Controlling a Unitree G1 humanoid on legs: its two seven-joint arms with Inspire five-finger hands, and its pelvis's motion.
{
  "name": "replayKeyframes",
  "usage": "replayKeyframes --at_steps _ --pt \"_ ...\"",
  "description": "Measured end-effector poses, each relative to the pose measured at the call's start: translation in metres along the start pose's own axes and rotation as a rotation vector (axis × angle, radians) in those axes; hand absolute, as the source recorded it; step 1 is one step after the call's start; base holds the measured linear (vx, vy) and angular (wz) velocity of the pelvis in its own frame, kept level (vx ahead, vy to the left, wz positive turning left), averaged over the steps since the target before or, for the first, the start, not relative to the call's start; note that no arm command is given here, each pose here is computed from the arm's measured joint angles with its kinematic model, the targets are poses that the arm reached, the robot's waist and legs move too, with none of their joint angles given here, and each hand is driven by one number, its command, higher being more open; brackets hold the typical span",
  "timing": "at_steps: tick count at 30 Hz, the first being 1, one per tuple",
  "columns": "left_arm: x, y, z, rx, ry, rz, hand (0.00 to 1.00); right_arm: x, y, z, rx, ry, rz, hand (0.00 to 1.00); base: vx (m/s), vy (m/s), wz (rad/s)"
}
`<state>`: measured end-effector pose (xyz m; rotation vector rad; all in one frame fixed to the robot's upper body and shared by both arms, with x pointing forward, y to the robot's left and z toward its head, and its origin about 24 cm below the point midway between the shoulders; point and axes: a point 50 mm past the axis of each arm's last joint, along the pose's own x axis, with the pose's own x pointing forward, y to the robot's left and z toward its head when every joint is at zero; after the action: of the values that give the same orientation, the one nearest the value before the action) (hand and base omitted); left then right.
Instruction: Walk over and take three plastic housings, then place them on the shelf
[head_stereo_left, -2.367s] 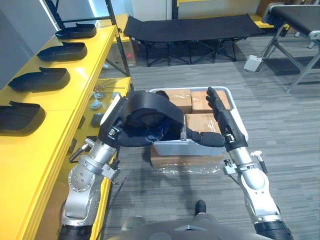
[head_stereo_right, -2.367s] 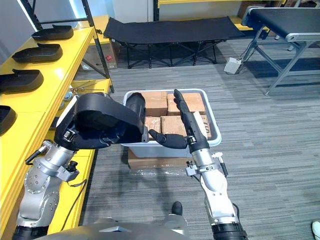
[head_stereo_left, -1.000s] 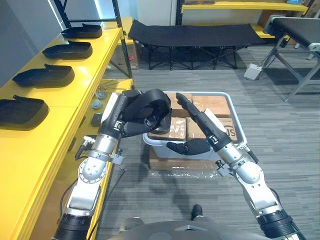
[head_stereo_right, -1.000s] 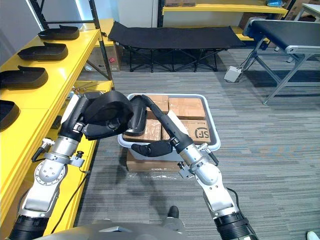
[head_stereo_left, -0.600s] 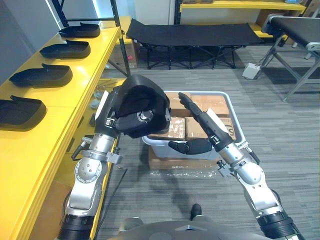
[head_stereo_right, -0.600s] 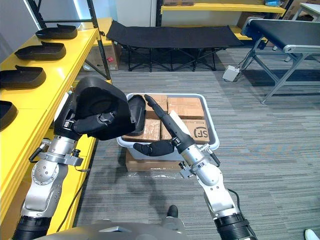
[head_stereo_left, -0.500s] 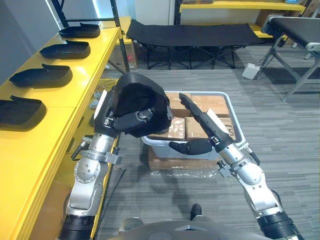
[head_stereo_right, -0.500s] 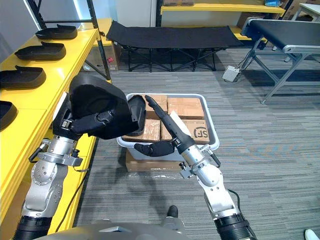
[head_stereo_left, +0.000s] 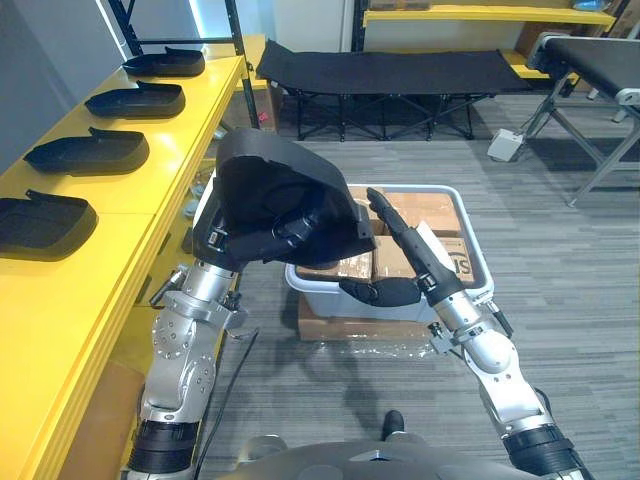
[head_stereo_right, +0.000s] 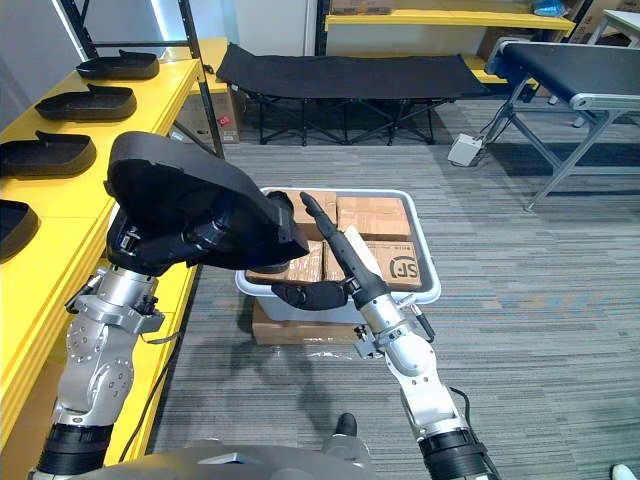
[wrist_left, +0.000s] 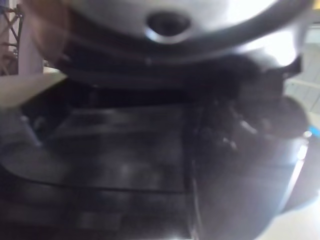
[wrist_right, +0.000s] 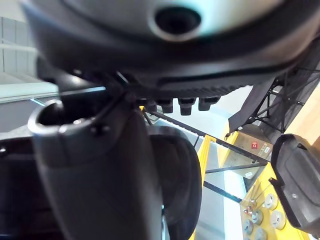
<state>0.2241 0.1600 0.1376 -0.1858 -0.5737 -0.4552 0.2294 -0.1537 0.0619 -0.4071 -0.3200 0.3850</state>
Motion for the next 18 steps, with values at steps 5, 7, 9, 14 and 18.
replayKeyframes --at_steps 5,7,9,14,18 --pt "0.003 -0.008 0.004 -0.027 -0.028 -0.065 0.0 0.003 0.006 0.001 0.015 -0.008 0.009 1.0 0.0 0.0 0.01" --pt "0.003 -0.009 0.003 -0.029 -0.024 -0.082 0.0 0.003 0.006 0.001 0.017 -0.011 0.001 1.0 0.0 0.003 0.02" --pt "0.003 -0.01 0.003 -0.035 -0.019 -0.095 0.0 0.004 0.007 0.002 0.023 -0.012 -0.004 0.0 -0.01 0.009 0.05" --pt "0.003 -0.015 -0.001 -0.068 0.008 -0.146 0.0 0.007 0.012 0.004 0.044 -0.025 -0.008 0.0 0.0 0.001 0.01" --pt "0.003 -0.017 -0.004 -0.085 0.025 -0.156 0.0 0.008 0.012 0.004 0.043 -0.027 -0.014 0.0 0.0 0.0 0.0"
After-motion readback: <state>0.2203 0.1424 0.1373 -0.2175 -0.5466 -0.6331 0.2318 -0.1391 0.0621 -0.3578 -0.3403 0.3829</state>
